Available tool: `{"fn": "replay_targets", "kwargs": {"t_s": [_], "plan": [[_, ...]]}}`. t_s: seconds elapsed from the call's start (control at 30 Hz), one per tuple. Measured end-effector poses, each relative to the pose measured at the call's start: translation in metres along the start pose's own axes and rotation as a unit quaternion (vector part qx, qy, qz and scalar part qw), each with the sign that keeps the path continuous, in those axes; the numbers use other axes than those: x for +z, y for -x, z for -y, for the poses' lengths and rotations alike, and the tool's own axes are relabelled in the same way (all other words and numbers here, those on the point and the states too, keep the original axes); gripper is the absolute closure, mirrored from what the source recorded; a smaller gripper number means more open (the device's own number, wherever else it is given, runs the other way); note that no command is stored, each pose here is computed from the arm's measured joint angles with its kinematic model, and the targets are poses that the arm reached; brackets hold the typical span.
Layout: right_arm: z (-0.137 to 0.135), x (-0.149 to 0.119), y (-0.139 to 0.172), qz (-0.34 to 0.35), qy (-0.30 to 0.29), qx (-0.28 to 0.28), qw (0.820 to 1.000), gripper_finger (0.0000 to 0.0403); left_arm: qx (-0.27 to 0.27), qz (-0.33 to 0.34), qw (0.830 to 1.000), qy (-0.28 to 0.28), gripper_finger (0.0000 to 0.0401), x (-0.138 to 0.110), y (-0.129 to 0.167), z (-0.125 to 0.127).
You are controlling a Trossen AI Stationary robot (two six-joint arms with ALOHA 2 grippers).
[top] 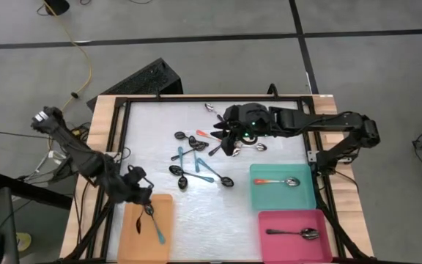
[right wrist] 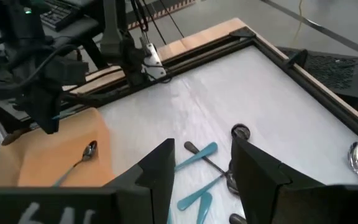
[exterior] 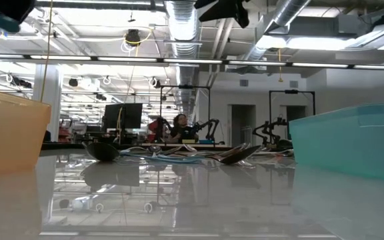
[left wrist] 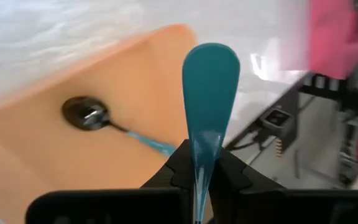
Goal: Sort silverware by color (type)
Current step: Put the blue spoon into the orange bin
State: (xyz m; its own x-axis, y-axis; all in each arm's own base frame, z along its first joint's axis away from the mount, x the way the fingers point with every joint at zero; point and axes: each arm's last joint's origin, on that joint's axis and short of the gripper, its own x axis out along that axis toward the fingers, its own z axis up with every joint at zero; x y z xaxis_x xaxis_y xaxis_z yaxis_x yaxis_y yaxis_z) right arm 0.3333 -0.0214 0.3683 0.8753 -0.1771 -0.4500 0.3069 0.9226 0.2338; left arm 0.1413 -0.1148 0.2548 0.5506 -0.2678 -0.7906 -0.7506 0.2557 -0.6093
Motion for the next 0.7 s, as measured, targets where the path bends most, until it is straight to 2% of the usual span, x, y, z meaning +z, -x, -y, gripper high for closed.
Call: {"fn": "replay_targets", "kwargs": {"t_s": [0.4, 0.7], "plan": [[0.001, -0.002, 0.0, -0.009, 0.014, -0.003, 1.0, 0.0237, 0.1, -0.021, 0.994, 0.034, 0.0394, -0.028, -0.038, -0.008], [0.001, -0.003, 0.0, -0.015, 0.017, -0.005, 1.0, 0.0237, 0.141, -0.026, 0.989, 0.021, 0.0394, -0.036, -0.068, -0.009]]}}
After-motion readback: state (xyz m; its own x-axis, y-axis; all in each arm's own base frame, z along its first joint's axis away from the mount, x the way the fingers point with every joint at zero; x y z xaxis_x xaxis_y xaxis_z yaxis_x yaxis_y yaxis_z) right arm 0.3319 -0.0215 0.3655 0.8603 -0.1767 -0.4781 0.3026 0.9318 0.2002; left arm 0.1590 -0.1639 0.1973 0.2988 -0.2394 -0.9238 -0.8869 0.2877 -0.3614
